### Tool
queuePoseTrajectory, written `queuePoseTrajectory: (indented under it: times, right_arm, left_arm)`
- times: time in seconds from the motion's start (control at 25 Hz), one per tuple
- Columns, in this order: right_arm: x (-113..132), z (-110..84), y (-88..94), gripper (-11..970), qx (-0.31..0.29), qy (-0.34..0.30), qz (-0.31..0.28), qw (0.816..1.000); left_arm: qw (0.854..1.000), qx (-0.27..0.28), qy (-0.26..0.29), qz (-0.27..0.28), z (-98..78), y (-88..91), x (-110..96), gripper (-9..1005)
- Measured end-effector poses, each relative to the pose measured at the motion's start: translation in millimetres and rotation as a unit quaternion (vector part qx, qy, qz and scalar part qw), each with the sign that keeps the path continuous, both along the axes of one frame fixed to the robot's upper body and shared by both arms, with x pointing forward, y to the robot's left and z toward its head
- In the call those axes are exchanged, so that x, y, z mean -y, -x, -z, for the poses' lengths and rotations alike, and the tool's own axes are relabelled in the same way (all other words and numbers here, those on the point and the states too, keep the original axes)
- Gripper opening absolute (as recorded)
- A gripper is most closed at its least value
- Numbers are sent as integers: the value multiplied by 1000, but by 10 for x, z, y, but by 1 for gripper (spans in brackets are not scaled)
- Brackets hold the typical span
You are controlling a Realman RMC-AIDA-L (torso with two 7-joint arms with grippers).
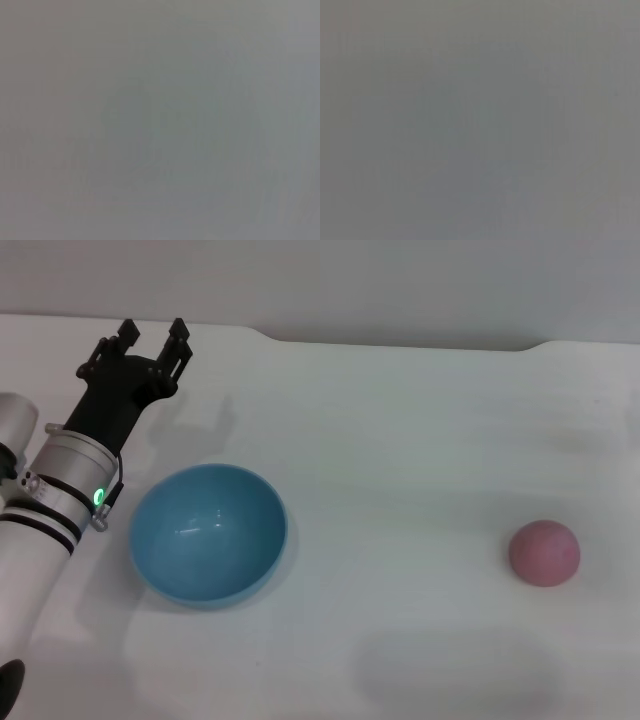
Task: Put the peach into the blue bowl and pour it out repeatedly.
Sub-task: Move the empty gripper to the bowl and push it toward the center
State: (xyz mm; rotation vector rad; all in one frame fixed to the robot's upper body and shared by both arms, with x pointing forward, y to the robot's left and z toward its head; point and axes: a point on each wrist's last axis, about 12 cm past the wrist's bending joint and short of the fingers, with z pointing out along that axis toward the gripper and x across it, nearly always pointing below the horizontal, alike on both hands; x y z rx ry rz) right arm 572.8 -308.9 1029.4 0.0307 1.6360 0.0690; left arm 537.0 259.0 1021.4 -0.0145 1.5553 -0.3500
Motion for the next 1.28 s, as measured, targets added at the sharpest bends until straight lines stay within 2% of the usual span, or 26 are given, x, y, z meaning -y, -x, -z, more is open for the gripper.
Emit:
queuePoseTrajectory:
  times: [0.24,0.56,0.68,0.84,0.88,0.96,1.08,1.16,1.28]
  right_arm:
    - [22,31,66,591,2,-3,5,1000]
    - [-17,60,94,591,-2,-14,2,1000]
    - [-41,74,104,590,-5,-18,1,1000]
    - [-80,113,136,590,-12,-26,-1,1000]
    - [-88,121,143,590,-14,-28,-2,1000]
    - [-104,138,159,590,-17,-31,-2,999]
    - [-118,155,176,590,-21,-34,-3,999]
    - [-120,162,183,590,-22,-35,-3,999]
    - [-115,166,189,591,-23,-35,-2,999]
  left_arm:
    - [1000,-2,9,-21,-3,-10,-61,633]
    - [1000,-3,6,-23,-10,-31,-101,634]
    - [1000,-11,18,-23,-64,-163,-160,634]
    - [996,-74,39,-1,-165,-509,-306,634]
    - [996,-74,39,-1,-165,-509,-306,634]
    - [990,-132,34,29,-315,-767,-405,634]
    - [985,-164,15,57,-506,-940,-421,633]
    - [981,-178,0,81,-661,-1002,-416,633]
    - [974,-195,-22,109,-881,-1003,-454,633]
